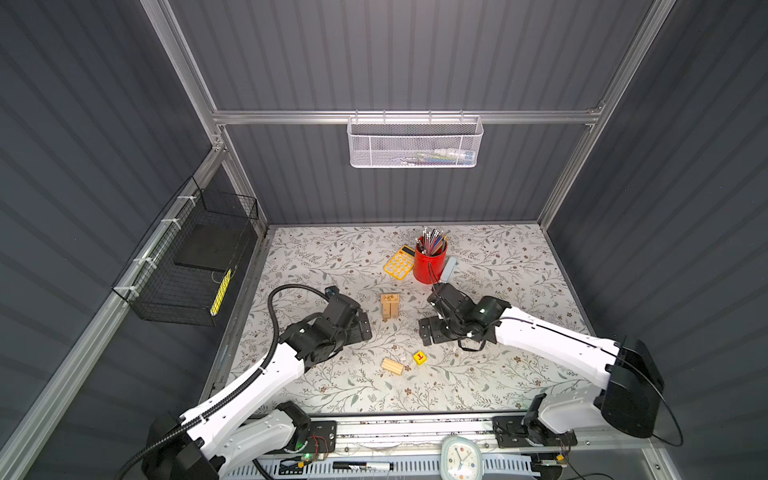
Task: Build the wood block tower
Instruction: 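Move the left gripper over the plain wooden block while the right gripper withdraws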
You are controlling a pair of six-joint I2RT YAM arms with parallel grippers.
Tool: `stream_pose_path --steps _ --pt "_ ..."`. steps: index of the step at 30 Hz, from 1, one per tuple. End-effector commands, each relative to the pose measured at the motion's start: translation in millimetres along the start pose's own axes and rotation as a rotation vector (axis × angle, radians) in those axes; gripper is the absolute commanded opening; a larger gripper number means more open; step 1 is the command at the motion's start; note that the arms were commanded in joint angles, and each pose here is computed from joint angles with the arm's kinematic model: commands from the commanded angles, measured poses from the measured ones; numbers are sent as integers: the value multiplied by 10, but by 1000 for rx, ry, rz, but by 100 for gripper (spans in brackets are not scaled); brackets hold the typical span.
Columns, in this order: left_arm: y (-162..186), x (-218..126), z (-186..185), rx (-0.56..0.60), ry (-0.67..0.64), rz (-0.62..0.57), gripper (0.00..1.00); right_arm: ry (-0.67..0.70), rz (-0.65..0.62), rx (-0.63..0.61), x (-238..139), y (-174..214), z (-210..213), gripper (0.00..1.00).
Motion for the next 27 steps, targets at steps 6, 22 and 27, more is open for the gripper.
stream_pose_path --steps 6,22,27 --pt "337 33 -439 73 -46 86 100 -148 -2 -20 -102 317 -185 99" --pt "1050 427 -1104 362 -90 279 100 -291 2 129 -64 523 -627 99" --pt "1106 496 -1023 366 -119 283 99 -352 -24 128 -63 537 -605 99"
Point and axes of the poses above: each gripper's point midway between its finger pads, its own x axis out along the fingers, its own z axis along the line the jaws close on, y = z × x, the point moved 6 cm from there along -x, back along the fingers, and after that the axes turned 5 degrees about x, right-handed, at the moved point
